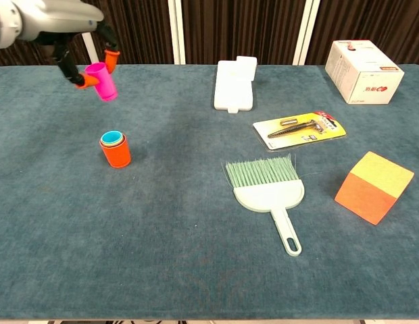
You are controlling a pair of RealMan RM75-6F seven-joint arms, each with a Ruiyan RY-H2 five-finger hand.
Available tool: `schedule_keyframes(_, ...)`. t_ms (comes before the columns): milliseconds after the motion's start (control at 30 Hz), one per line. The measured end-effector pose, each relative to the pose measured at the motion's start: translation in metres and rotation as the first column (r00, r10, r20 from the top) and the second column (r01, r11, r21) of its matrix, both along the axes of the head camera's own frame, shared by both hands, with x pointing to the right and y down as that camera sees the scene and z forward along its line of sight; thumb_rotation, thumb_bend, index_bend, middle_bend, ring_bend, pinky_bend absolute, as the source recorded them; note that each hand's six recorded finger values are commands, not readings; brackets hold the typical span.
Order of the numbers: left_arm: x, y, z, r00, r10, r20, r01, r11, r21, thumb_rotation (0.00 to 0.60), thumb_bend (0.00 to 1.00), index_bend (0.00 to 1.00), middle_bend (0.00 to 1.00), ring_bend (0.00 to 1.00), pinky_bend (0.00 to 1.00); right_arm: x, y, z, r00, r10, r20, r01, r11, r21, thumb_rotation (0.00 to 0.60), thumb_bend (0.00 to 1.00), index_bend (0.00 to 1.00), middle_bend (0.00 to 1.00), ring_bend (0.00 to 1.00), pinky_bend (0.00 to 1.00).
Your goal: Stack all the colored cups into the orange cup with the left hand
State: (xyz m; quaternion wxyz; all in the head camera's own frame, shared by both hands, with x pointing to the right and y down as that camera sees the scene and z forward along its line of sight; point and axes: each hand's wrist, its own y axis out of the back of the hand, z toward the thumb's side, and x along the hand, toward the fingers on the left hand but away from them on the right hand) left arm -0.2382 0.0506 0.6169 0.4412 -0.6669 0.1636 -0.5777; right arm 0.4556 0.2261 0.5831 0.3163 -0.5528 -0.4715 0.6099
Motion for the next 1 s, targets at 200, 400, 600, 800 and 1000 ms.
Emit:
schedule_keyframes(200, -0.013, 0.015, 0.002, 1.0, 0.011, 0.018, -0.01, 0.999, -0.03, 0.6, 0.4, 0.49, 0.2, 0.0, 0.0, -0.001, 0.0, -0.002, 1.0, -0.002, 0.002, 0.002, 1.0, 0.005, 0.6, 0.34, 0.09, 0.05, 0.09, 0.04)
schedule_keyframes(400, -0.015, 0.021, 0.008, 1.0, 0.022, 0.015, -0.021, 0.999, -0.042, 0.6, 0.4, 0.49, 0.2, 0.0, 0.0, -0.002, 0.0, -0.004, 1.0, -0.005, 0.004, 0.005, 1.0, 0.013, 0.6, 0.34, 0.09, 0.05, 0.09, 0.04)
schedule_keyframes(600, -0.012, 0.023, 0.013, 0.999, 0.039, 0.014, -0.039, 0.998, -0.039, 0.6, 0.4, 0.49, 0.2, 0.0, 0.0, -0.002, 0.0, -0.005, 1.0, -0.006, 0.006, 0.006, 1.0, 0.016, 0.6, 0.34, 0.09, 0.05, 0.09, 0.04)
schedule_keyframes(800, -0.009, 0.025, 0.021, 0.999, 0.041, 0.01, -0.04, 0.998, -0.045, 0.6, 0.4, 0.49, 0.2, 0.0, 0.0, -0.001, -0.001, -0.007, 1.0, -0.003, 0.006, 0.003, 1.0, 0.023, 0.6, 0.34, 0.09, 0.05, 0.09, 0.04)
schedule_keyframes(1000, -0.006, 0.027, 0.029, 0.999, 0.043, 0.011, -0.043, 0.998, -0.052, 0.6, 0.4, 0.49, 0.2, 0.0, 0.0, 0.0, -0.001, -0.008, 1.0, -0.001, 0.005, 0.001, 1.0, 0.025, 0.6, 0.34, 0.09, 0.05, 0.09, 0.04)
